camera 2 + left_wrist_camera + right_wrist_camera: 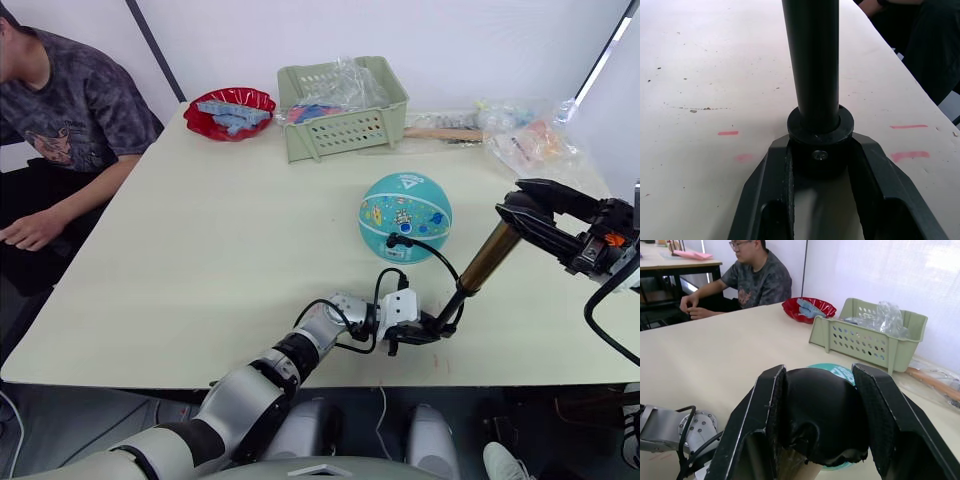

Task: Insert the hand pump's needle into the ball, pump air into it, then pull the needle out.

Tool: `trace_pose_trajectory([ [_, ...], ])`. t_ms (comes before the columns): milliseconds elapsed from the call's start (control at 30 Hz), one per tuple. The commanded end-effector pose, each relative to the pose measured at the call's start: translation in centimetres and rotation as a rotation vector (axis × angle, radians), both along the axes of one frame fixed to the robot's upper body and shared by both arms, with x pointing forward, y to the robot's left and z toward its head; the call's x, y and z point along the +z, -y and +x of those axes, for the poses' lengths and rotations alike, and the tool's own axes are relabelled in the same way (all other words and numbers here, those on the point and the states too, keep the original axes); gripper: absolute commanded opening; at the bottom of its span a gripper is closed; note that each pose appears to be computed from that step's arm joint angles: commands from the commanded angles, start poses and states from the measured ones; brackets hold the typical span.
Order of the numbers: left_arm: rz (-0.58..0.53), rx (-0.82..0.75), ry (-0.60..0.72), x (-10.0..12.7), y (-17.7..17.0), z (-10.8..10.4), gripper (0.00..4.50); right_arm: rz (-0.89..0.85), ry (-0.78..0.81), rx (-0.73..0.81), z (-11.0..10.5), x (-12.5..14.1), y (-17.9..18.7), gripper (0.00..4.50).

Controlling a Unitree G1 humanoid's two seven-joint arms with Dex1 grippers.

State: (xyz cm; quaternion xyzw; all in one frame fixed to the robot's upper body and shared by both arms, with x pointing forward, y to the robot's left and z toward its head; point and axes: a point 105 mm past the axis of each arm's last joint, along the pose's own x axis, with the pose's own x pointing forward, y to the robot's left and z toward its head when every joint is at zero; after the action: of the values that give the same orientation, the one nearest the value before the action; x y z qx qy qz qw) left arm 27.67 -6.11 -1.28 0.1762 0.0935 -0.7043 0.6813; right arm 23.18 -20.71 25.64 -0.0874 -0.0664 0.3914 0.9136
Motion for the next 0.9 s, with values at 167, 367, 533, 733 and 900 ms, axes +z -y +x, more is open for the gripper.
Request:
trace_pose_trajectory([
  [167,0.202,0.023,-0.150,-5.6,-3.6,-2.5,1.11,-0.056,-0.087,-0.012,0.0,-4.1,-0.8,1.60],
  [367,0.200,0.029,-0.150,-5.6,-3.6,-2.4,1.11,-0.047,-0.153,-0.015,0.5,-7.8,-1.7,1.60],
  [533,0.198,0.035,-0.150,-5.5,-3.6,-2.3,1.11,-0.072,-0.195,-0.048,0.6,-11.3,-1.8,1.60],
  [733,0.193,0.040,-0.154,-5.5,-3.7,-2.2,1.11,-0.060,-0.192,-0.081,0.6,-13.9,-2.3,1.60],
  [900,0.177,0.036,-0.156,-5.2,-3.6,-2.2,1.11,-0.061,-0.165,-0.081,0.7,-13.9,-2.5,1.60],
])
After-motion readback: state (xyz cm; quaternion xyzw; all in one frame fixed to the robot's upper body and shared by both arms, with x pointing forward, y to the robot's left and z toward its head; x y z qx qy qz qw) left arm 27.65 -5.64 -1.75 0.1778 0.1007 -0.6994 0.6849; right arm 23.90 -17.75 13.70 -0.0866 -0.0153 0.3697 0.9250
